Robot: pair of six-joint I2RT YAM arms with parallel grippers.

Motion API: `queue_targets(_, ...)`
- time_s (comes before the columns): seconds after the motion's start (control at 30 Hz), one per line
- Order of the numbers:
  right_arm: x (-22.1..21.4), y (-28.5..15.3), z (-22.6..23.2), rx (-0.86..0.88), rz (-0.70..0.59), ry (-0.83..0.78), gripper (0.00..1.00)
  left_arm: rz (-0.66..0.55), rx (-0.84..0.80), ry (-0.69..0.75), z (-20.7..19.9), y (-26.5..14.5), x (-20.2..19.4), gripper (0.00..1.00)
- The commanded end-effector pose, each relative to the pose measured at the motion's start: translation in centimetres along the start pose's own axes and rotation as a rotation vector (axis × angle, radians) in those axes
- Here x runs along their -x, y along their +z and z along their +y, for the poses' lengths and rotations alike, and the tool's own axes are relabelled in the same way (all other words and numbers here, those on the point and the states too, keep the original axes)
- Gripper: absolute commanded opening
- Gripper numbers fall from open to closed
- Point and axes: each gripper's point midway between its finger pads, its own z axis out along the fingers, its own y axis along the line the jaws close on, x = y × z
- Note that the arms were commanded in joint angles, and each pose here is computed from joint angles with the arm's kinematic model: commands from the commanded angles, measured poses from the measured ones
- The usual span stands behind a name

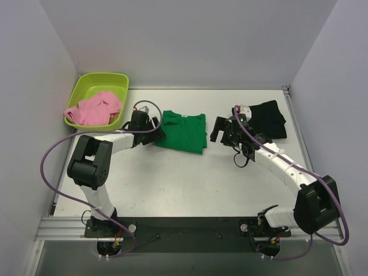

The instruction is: Fold and stack the t-shirts

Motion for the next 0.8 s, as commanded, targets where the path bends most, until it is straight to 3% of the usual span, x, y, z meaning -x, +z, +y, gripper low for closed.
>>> queue_targets(0.0,0.3,-0.1,0.0,0.004,-0.005,-0.003,1.00,0.021,-0.003,-0.003,0.5,0.2,-0.8,0.71)
queue_targets(0.4,-0.8,2.9,-0.6,-0.040,0.081,0.013,1.00,0.086,-0.053,-0.013,-0.3,0.2,-4.3,0.42)
queue_targets(0.43,-0.4,3.0,-0.4,-0.038,0.082,0.008,1.00,0.095,-0.049,-0.015,-0.1,0.2,-4.5,0.34)
queue_targets(0.53,-0.6,4.3,-0.7,-0.065,0.120,-0.009,1.00,0.108,-0.040,-0.014,0.0,0.3,-5.1,0.25)
queue_targets(0.57,0.1,5.0,-0.4,-0.068,0.120,-0.021,1.00,0.114,-0.035,-0.015,0.2,0.3,-5.3,0.16)
queue_targets(0.67,1.3,6.9,-0.5,-0.083,0.134,-0.020,1.00,0.121,-0.026,-0.015,0.4,0.2,-5.7,0.00)
queue_targets(0.77,1.4,9.2,-0.4,-0.074,0.170,-0.012,1.00,0.129,-0.012,-0.014,0.8,-0.3,-6.2,0.00)
